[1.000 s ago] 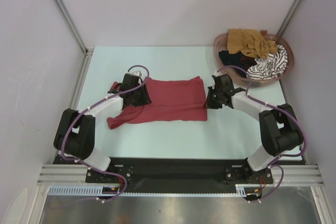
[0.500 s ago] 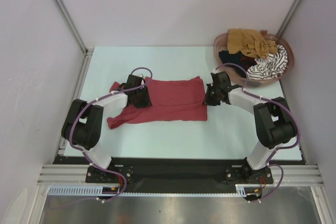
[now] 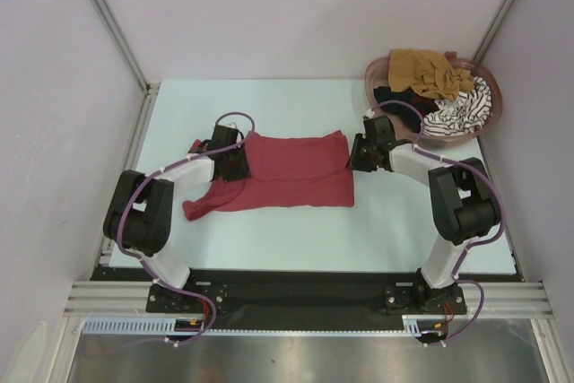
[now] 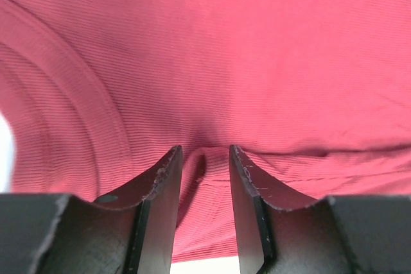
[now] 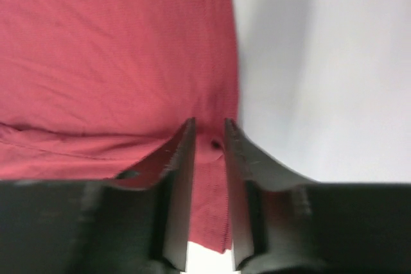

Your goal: Fold and stack the tank tops

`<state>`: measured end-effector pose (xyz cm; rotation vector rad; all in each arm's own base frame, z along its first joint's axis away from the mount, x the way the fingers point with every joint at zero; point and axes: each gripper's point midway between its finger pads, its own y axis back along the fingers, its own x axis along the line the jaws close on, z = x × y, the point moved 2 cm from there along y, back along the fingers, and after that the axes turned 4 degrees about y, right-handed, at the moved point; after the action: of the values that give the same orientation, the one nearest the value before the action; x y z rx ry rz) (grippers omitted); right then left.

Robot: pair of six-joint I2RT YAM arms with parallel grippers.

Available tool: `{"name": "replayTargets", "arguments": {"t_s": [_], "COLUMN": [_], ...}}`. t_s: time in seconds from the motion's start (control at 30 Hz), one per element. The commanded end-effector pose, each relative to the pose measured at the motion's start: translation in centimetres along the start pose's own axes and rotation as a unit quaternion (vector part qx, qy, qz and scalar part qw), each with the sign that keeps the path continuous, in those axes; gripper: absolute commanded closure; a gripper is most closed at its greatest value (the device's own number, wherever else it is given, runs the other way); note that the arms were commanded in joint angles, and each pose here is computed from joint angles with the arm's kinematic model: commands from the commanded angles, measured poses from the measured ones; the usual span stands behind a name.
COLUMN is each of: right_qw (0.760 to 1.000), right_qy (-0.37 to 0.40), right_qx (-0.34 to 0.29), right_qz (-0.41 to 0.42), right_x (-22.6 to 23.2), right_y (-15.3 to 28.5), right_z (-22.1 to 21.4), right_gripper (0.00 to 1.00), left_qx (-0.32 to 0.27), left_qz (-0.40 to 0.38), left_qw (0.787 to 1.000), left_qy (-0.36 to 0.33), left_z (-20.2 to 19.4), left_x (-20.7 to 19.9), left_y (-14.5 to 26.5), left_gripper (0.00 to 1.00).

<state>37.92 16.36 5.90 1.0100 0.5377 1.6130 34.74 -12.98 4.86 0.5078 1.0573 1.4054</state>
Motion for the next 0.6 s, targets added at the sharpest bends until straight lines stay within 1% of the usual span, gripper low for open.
{"name": "replayTargets", "arguments": {"t_s": [0.0,0.03,0.07,0.13,0.17,0.2,0.23,0.27,0.33,0.37,0.4,0.43,0.47,0.5,0.53,0.57], "right_qw": [0.997,0.995,0.995,0.994,0.993,0.993,0.994,0.992,0.992,0.991,0.991,0.991,0.992,0.991,0.992,0.993], "right_qy": [0.018,0.023,0.032,0.037,0.040,0.042,0.044,0.046,0.051,0.053,0.055,0.056,0.057,0.057,0.061,0.061], "right_qx": [-0.077,-0.090,-0.096,-0.103,-0.106,-0.111,-0.105,-0.116,-0.113,-0.122,-0.122,-0.120,-0.110,-0.117,-0.113,-0.104], "right_qz": [0.023,0.026,0.024,0.021,0.014,0.013,0.008,0.008,0.002,0.002,0.000,-0.002,-0.008,-0.007,-0.010,-0.017], "right_x": [1.0,1.3,1.3,1.5,1.4,1.5,1.3,1.6,1.4,1.9,1.9,1.9,1.5,2.0,1.9,1.5], "right_y": [1.6,1.8,1.9,1.8,1.7,1.6,1.1,1.1,0.2,0.2,0.0,-0.3,-1.2,-1.3,-1.7,-2.7], "right_z": [4.8,5.5,5.9,7.1,7.4,8.0,7.8,8.9,9.3,10.4,10.6,10.9,10.7,11.6,11.6,11.4], "right_gripper": [0.69,0.67,0.66,0.64,0.63,0.59,0.58,0.57,0.53,0.52,0.48,0.46,0.42,0.38,0.36,0.35], "left_qx": [-0.074,-0.076,-0.093,-0.103,-0.117,-0.124,-0.122,-0.134,-0.134,-0.144,-0.144,-0.130,-0.137,-0.134,-0.117,-0.122], "left_qz": [-0.011,-0.002,0.002,0.008,0.004,0.008,0.012,0.008,0.013,0.008,0.008,0.014,0.008,0.010,0.019,0.017], "left_qw": [0.997,0.997,0.996,0.995,0.993,0.992,0.992,0.991,0.991,0.990,0.989,0.991,0.990,0.991,0.993,0.992], "left_qy": [-0.010,-0.010,-0.012,-0.011,-0.011,-0.008,-0.007,-0.009,-0.009,-0.013,-0.015,-0.016,-0.022,-0.023,-0.025,-0.028], "left_z": [4.9,5.3,6.8,8.2,9.5,10.2,10.6,11.8,12.5,13.6,14.0,13.8,14.8,15.0,14.6,15.4], "left_x": [-0.9,-0.6,-0.8,-0.5,-1.0,-0.8,-0.7,-1.2,-1.3,-1.8,-2.0,-1.8,-2.4,-2.5,-2.2,-2.6], "left_y": [2.5,2.8,3.4,3.8,4.3,4.5,4.3,4.8,4.3,4.5,4.3,3.2,3.1,2.6,1.2,0.9], "left_gripper": [0.59,0.59,0.58,0.54,0.49,0.46,0.43,0.38,0.35,0.32,0.32,0.31,0.31,0.31,0.31,0.31]}}
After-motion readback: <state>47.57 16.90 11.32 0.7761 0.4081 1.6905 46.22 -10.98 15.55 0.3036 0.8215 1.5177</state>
